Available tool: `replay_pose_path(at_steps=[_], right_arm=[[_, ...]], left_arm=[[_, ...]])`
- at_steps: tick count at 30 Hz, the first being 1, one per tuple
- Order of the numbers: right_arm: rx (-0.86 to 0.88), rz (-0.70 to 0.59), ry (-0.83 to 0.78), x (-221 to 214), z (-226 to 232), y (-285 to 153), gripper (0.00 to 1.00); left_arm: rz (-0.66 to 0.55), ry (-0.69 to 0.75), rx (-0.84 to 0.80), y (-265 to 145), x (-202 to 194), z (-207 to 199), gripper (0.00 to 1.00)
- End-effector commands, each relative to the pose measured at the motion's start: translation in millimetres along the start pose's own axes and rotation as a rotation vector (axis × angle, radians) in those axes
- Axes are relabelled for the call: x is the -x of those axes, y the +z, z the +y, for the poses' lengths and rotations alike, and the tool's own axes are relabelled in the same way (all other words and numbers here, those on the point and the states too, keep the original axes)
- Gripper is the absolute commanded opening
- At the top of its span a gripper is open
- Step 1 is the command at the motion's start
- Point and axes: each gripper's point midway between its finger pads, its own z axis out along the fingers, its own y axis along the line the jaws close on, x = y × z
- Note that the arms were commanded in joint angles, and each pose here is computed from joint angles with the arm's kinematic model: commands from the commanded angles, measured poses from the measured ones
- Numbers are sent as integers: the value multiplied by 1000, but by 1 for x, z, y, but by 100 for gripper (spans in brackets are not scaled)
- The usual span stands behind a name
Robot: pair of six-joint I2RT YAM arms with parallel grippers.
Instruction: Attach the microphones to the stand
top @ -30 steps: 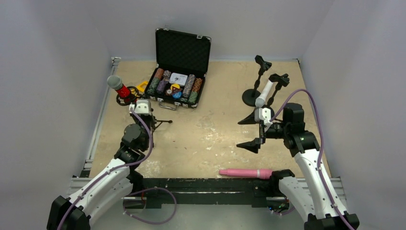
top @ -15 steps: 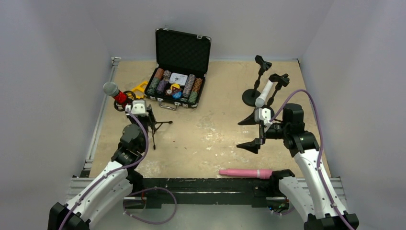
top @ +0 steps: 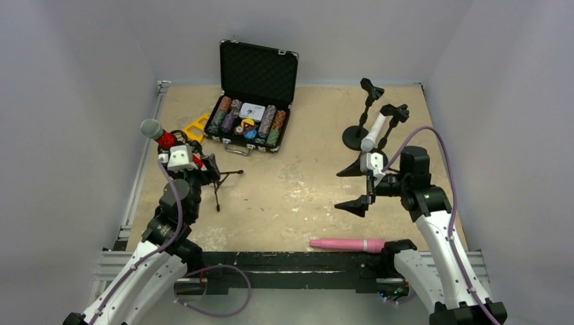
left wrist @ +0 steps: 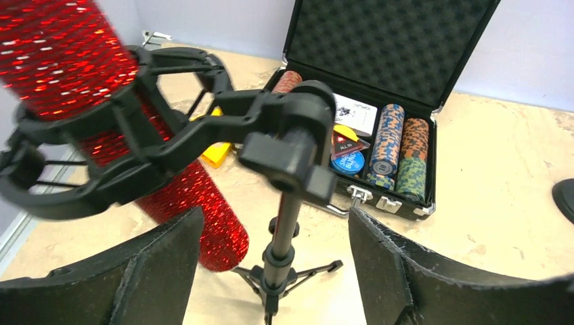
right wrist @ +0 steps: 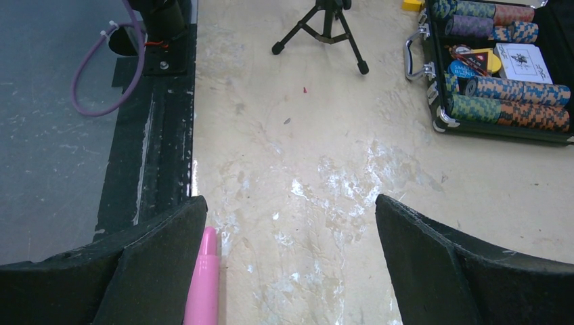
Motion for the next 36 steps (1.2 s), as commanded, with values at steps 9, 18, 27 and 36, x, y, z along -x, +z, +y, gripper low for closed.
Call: replay_pose_path(at_steps=[9, 18, 27, 36], right_arm=[[11, -25, -33, 5, 3, -2, 98], [11, -26, -31, 4, 2, -3, 98], [9, -27, -31, 4, 2, -3, 98], [-5, -13, -37, 1, 1, -4, 98]], left_arm=[[122, -145, -113, -47, 17, -6, 90], [159, -140, -188, -63, 24, -13, 91], [179, -116, -168, -64, 19, -8, 91], [262, -108, -314, -89, 17, -25, 96]])
